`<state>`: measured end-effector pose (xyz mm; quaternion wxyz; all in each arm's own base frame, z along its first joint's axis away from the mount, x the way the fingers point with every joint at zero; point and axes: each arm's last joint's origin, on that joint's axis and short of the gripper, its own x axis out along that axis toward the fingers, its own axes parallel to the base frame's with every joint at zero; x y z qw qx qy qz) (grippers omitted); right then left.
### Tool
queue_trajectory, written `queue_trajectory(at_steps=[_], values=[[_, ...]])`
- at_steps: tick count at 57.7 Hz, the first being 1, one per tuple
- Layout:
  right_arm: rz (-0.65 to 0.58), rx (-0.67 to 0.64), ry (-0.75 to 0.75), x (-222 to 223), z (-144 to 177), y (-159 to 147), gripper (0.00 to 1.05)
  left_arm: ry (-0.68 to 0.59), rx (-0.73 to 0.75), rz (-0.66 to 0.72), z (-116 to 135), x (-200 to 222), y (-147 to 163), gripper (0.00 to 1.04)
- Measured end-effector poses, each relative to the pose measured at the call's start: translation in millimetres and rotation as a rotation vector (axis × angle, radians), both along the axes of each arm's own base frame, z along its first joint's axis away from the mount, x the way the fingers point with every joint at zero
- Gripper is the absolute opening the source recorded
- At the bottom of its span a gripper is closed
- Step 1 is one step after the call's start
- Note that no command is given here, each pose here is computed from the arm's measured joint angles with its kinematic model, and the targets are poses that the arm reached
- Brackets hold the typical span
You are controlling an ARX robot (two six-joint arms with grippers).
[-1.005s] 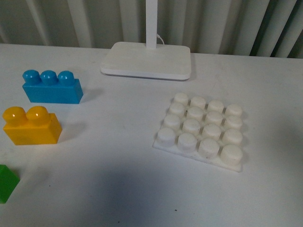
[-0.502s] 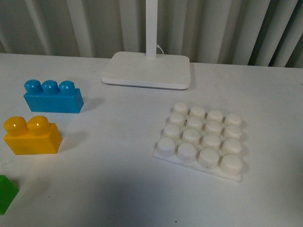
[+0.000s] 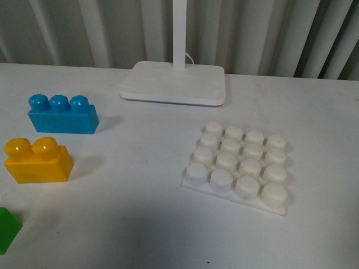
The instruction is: Insert yellow block into base center
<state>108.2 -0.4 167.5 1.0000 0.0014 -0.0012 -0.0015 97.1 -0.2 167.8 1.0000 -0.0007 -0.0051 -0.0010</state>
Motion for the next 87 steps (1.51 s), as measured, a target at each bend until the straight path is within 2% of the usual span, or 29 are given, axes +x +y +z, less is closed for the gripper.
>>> queue_trajectory(at_steps=[5,18,48,57,61,68,72,81,87], values=[[0.0,0.0,0.032,-7,-4,0,0.01,0.0,0.0,0.0,0,0,0,0.98],[0.0,-0.002,0.0,-11,-2,0,0.01,0.0,0.0,0.0,0,0,0,0.98],[0.0,-0.002,0.0,-11,-2,0,0.97,0.0,0.0,0.0,0,0,0,0.98],[0.0,-0.002,0.0,-11,-2,0,0.96,0.0,0.0,0.002,0,0,0,0.98],[0.0,-0.002,0.0,-11,-2,0,0.96,0.046,0.002,0.034,-2,2,0,0.98],[0.0,-0.002,0.0,-11,-2,0,0.96,0.124,0.073,-0.051,7,13,5,0.98],[0.0,-0.002,0.0,-11,-2,0,0.96,0.164,0.159,-0.109,21,24,12,0.98],[0.0,-0.002,0.0,-11,-2,0,0.96,0.259,0.412,-0.336,46,56,19,0.98],[0.0,-0.002,0.0,-11,-2,0,0.96,0.349,0.659,-0.499,62,84,19,0.98]])
